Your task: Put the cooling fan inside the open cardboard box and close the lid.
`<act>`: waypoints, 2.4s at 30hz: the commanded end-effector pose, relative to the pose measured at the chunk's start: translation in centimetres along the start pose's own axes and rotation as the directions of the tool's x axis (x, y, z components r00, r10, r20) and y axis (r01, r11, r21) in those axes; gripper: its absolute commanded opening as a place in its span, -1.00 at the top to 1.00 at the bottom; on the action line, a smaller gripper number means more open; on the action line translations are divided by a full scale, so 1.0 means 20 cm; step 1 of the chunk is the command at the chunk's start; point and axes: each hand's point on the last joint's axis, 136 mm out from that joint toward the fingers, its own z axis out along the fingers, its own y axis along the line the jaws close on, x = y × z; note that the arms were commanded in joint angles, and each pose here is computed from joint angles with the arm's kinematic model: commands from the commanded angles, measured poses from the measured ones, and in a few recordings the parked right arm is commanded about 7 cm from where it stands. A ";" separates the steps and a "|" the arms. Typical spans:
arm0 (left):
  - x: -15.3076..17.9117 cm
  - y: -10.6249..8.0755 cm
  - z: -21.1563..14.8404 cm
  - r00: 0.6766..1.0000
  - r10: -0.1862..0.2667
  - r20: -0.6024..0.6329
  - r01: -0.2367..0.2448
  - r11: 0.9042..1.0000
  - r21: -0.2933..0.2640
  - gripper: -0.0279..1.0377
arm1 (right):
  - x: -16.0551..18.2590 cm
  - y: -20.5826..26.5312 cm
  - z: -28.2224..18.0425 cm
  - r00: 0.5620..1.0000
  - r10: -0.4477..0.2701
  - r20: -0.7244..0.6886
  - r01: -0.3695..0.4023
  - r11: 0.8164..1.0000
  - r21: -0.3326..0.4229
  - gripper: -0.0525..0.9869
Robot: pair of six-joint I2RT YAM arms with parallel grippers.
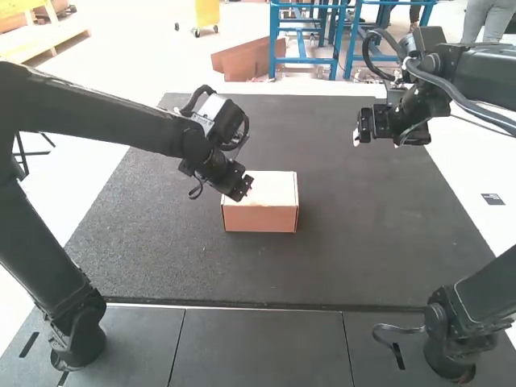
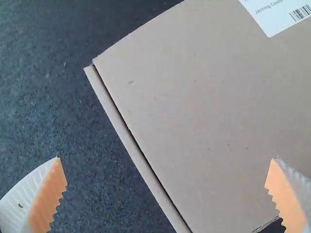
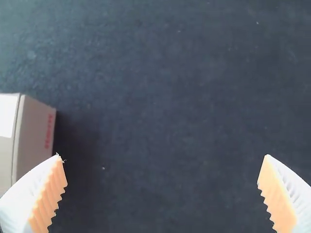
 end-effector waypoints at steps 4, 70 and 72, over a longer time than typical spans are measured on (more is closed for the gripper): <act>-0.38 0.33 -0.34 0.964 -0.139 0.225 0.155 0.986 -0.055 -0.87 | -0.02 -0.03 -0.05 1.000 0.004 0.027 -0.004 1.000 0.007 -0.85; 0.30 0.55 -0.87 0.462 -0.123 0.878 0.345 0.937 -0.050 -0.86 | 0.14 -0.26 -0.33 0.628 -0.089 0.773 -0.002 0.993 0.115 -0.85; 0.34 0.54 -0.86 0.464 -0.116 0.878 0.342 0.938 -0.057 -0.86 | 0.16 -0.26 -0.32 0.626 -0.092 0.774 0.000 0.993 0.118 -0.85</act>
